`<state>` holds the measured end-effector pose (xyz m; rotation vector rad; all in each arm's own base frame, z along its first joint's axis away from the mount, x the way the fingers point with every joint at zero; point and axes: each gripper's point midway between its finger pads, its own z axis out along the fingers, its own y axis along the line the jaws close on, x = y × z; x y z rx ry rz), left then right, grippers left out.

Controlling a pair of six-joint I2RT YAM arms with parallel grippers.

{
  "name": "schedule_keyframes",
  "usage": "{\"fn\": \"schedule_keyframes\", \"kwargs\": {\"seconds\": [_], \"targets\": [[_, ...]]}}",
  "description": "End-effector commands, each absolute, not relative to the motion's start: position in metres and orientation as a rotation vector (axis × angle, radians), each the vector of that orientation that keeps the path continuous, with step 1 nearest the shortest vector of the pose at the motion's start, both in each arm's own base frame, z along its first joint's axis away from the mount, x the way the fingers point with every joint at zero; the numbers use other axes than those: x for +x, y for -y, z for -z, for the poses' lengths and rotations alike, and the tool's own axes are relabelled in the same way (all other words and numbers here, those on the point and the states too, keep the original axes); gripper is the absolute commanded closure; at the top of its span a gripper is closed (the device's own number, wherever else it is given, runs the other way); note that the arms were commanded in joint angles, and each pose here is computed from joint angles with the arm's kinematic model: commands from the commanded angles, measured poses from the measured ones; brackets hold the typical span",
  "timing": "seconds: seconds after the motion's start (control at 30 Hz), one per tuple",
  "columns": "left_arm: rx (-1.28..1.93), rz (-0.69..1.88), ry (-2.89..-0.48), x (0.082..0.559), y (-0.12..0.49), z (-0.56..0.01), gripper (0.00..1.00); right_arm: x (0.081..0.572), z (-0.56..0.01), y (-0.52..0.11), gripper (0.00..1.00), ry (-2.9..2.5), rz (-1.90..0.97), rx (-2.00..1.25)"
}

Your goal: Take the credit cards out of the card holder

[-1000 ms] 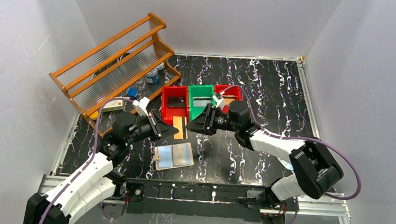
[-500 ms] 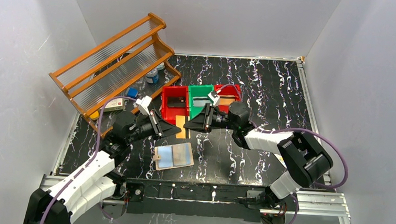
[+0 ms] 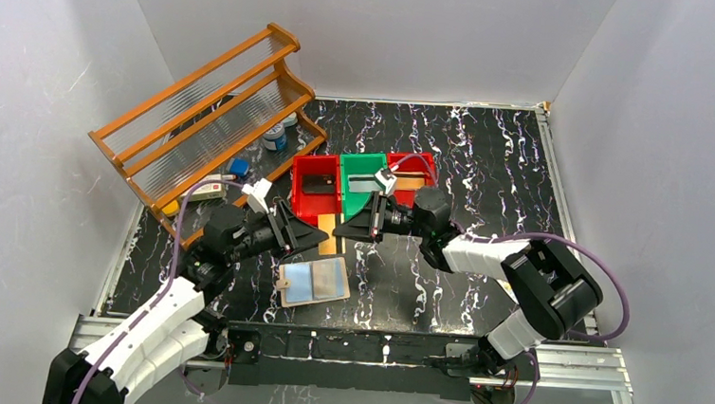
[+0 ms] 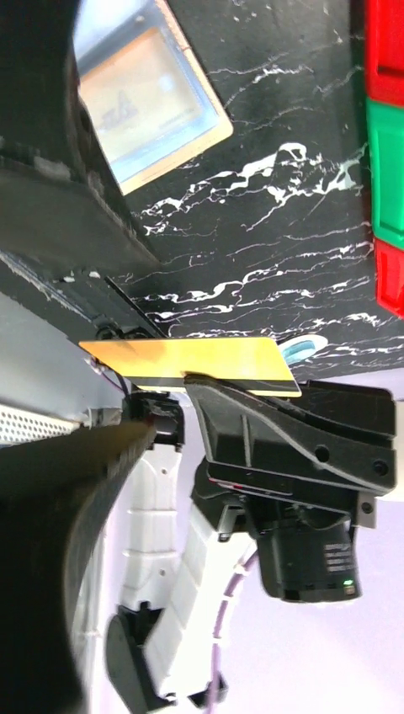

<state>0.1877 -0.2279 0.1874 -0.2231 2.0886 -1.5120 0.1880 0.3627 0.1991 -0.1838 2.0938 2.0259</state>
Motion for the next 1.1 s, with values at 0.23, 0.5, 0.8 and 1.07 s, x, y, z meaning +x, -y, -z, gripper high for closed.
{"fn": "schedule_keyframes", "kwargs": {"seconds": [0.23, 0.5, 0.8, 1.07], "targets": [[-0.214, 1.154, -2.224, 0.19, 0.196, -0.175, 0.05, 0.234, -0.188, -0.335, 1.0, -2.214, -1.385, -0.149], [-0.185, 0.801, -2.25, 0.202, 0.156, -0.175, 0.02, 0.29, -0.196, -0.263, 1.0, -2.168, -0.702, -0.102], [-0.087, 0.488, -2.225, 0.219, 0.121, -0.18, 0.02, 0.323, -0.21, -0.218, 1.0, -2.018, -0.259, -0.357], [0.015, 0.462, -2.251, 0.216, 0.121, -0.166, 0.02, 0.355, -0.194, -0.202, 1.0, -2.048, -0.037, -0.656]]}}
